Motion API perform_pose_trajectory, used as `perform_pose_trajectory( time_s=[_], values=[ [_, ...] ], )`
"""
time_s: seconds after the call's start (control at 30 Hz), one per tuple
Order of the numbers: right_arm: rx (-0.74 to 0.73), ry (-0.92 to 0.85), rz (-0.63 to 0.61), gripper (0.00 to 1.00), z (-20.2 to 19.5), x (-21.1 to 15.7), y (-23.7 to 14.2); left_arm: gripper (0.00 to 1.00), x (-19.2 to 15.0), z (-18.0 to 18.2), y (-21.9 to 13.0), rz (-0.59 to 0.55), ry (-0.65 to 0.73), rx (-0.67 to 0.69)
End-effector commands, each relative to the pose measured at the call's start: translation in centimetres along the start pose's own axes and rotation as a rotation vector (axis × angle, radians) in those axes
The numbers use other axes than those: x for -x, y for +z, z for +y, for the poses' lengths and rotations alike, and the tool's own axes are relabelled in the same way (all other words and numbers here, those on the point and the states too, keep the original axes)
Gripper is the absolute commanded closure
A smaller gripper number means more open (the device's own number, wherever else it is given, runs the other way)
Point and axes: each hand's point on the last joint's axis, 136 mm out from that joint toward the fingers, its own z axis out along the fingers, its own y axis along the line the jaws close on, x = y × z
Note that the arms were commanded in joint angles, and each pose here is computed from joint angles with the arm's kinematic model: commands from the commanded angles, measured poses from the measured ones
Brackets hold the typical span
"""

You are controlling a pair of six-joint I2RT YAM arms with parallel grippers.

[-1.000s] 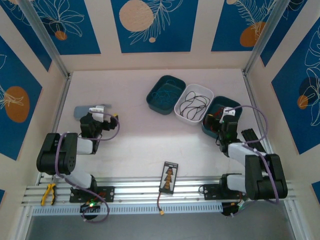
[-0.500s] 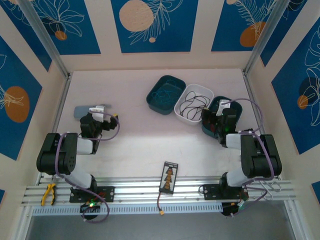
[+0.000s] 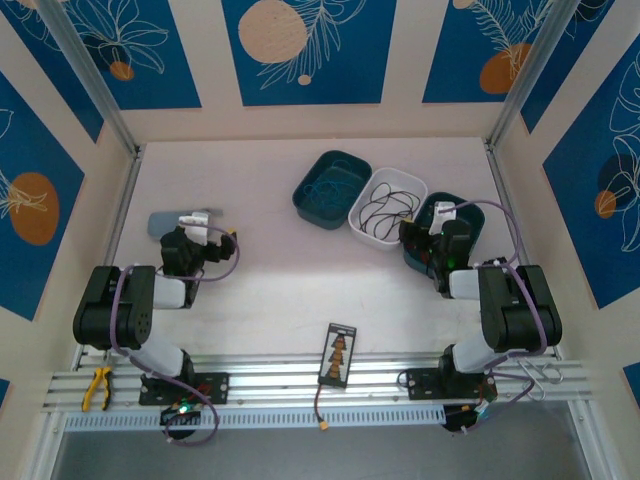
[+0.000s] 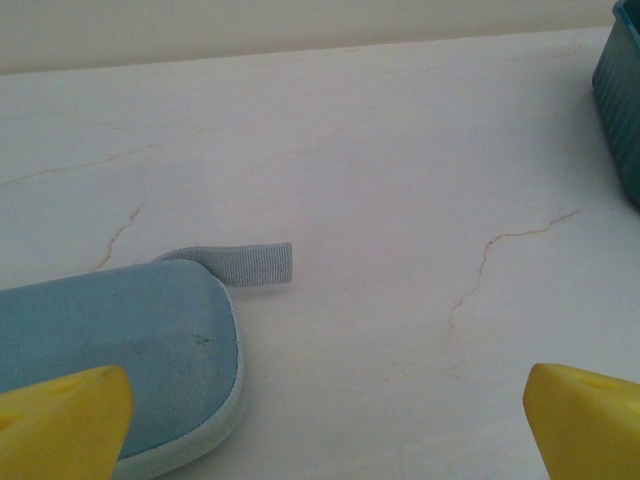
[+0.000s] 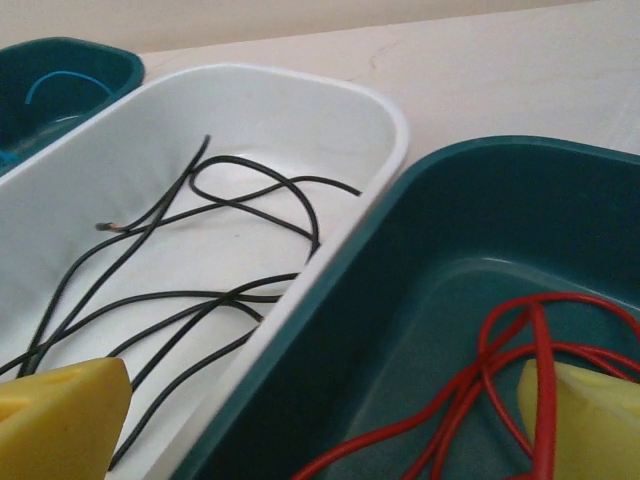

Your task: Untangle the cables

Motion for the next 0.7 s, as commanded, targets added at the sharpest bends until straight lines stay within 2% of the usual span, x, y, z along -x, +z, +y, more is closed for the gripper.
perform_pose_trajectory(
  time_s=[0.0, 0.67],
  values=[
    [-0.066, 0.013, -0.039, 0.01, -0.98, 0.51, -0.15, 0.00, 0.54, -0.14, -0.10, -0.017, 0.003, -0.018],
    [-0.067, 0.013, -0.038, 0.01, -1.02, 0.48, -0.16, 0.00, 0.45, -0.14, -0.05, -0.011, 0.002, -0.018]
  ],
)
